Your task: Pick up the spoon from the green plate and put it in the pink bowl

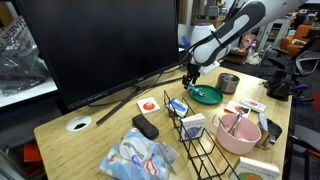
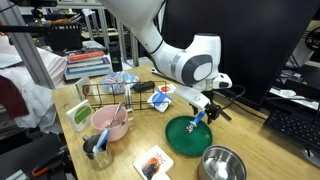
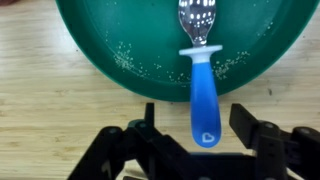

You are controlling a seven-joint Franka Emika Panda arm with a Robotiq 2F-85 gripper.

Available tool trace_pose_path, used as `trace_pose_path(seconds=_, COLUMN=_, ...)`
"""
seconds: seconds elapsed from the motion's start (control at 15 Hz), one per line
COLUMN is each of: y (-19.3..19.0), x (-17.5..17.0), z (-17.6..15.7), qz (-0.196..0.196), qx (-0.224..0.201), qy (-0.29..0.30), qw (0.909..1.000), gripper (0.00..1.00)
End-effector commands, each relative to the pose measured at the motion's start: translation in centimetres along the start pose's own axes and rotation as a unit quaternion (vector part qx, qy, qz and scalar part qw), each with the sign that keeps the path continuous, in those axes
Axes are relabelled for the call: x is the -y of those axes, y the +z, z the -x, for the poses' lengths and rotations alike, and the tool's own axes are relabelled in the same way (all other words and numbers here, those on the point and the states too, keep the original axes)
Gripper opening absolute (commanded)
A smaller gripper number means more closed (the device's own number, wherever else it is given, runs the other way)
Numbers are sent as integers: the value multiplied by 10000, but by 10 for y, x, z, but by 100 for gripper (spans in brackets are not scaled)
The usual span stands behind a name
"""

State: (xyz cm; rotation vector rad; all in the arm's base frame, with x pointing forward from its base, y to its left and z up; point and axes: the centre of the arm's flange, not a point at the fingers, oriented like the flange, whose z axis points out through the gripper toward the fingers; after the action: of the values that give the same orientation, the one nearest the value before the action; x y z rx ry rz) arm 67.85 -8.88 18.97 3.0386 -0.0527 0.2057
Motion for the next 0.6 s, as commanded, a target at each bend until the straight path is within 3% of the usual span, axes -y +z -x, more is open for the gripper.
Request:
trace_pose_path(seconds=0.0, y=-6, x=-3, z=6, qz=-140, qx=-74, qy=25, qw=9999, gripper=50)
trace_pose_path(seconds=0.2, y=-7, x=-2, z=5, qz=-167, qx=-115, qy=54, qw=9998, gripper=29)
trace_pose_path(seconds=0.4, y=-8, x=-3, z=5, qz=-172, qx=-109, qy=71, qw=9998, gripper=24)
trace_pose_path(seconds=0.53, y=-9, x=-4, z=6, qz=-154, qx=-104, qy=85, qw=9998, gripper=28)
